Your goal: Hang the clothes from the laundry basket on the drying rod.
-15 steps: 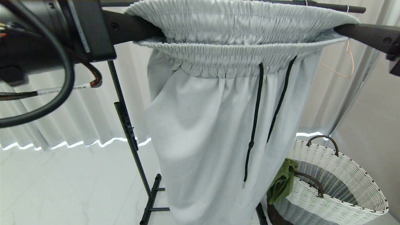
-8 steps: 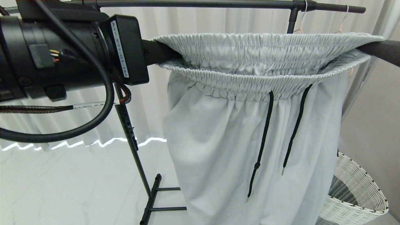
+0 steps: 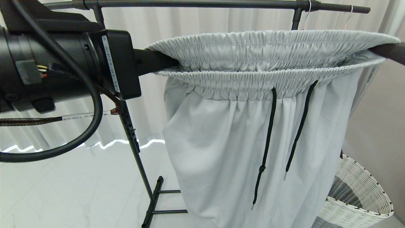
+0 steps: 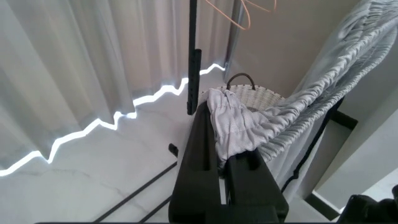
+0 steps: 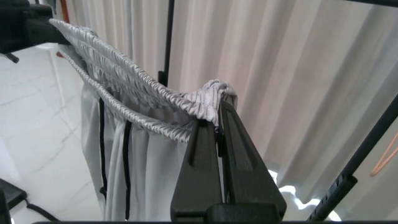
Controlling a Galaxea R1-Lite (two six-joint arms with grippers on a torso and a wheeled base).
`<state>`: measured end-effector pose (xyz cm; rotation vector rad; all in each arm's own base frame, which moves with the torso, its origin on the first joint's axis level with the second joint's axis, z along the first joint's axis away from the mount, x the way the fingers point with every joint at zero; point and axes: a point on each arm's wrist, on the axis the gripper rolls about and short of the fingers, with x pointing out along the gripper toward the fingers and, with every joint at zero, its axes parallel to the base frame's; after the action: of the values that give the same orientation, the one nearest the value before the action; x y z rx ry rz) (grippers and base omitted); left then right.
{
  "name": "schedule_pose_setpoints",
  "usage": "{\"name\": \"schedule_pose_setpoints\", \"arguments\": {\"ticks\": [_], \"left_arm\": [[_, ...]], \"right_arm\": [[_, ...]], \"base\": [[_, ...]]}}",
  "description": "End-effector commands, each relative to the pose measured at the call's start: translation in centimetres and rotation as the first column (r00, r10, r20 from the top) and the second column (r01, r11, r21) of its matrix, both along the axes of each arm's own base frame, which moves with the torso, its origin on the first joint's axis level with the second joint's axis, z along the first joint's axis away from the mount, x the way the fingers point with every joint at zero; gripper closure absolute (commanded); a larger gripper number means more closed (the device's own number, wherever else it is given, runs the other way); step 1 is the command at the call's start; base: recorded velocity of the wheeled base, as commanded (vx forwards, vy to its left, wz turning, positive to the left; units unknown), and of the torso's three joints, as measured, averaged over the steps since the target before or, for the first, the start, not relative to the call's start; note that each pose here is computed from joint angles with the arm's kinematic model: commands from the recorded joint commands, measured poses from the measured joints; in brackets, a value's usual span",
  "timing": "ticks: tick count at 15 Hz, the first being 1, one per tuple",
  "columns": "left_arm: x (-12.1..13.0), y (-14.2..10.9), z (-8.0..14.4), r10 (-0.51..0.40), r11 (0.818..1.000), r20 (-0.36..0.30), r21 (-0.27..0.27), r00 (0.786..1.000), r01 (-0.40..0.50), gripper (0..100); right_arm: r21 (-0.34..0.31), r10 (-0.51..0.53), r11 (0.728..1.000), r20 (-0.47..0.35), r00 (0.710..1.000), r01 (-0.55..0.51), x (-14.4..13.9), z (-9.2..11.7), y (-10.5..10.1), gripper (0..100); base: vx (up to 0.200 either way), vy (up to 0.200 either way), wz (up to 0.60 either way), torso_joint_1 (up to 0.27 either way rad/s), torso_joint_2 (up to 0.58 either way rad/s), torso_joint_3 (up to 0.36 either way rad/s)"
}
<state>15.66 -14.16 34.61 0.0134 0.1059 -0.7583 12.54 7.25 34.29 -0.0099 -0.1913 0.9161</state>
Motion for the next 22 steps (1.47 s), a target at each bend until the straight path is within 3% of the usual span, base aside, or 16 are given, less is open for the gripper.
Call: {"name": "schedule_pose_setpoints", "arguments": {"ticks": [1,10,11,16,18,20,22], "left_arm": [[-0.4,0.3,0.1,0.002,1.000,0.006,-0.004,1.000,-0.002,100],[-0.8,0.9,-0.3,0.005,1.000,0.002,0.001,1.000,-0.005,100],[-0.8,0.9,-0.3,0.005,1.000,0.001,0.002,1.000,-0.005,100],[-0.7,1.0,-0.3,0.018,1.000,0.002,0.001,1.000,-0.018,100],[0.2,2.2,-0.6,0.094,0.995,0.008,0.034,0.996,-0.094,100],[1.2,4.2,-1.8,0.246,0.962,0.031,0.116,0.969,-0.248,100],[1.3,5.6,-3.1,0.346,0.926,0.017,0.156,0.938,-0.345,100]], "right_arm": [[-0.003,0.004,1.000,-0.004,1.000,-0.004,0.2,-0.1,0.1,100],[-0.008,0.034,0.999,-0.015,0.999,-0.034,0.0,-0.2,0.6,100],[-0.010,0.034,0.999,-0.018,0.999,-0.034,0.0,-0.3,0.6,0],[-0.025,0.026,0.999,-0.025,0.999,-0.027,0.0,-0.9,0.5,0],[-0.040,-0.016,0.999,-0.054,0.998,0.014,0.3,-1.4,0.1,0],[-0.116,-0.145,0.985,-0.177,0.973,0.126,0.5,-2.7,-1.7,0],[-0.209,-0.294,0.948,-0.278,0.915,0.241,0.9,-4.3,-3.3,0]], "base": [[0.000,0.000,0.00,0.000,0.00,0.000],[0.000,0.000,0.00,0.000,0.00,0.000],[0.000,0.000,0.00,0.000,0.00,0.000],[0.000,0.000,0.00,0.000,0.00,0.000],[0.000,0.000,0.00,0.000,0.00,0.000],[0.000,0.000,0.00,0.000,0.00,0.000],[0.000,0.000,0.00,0.000,0.00,0.000]]}}
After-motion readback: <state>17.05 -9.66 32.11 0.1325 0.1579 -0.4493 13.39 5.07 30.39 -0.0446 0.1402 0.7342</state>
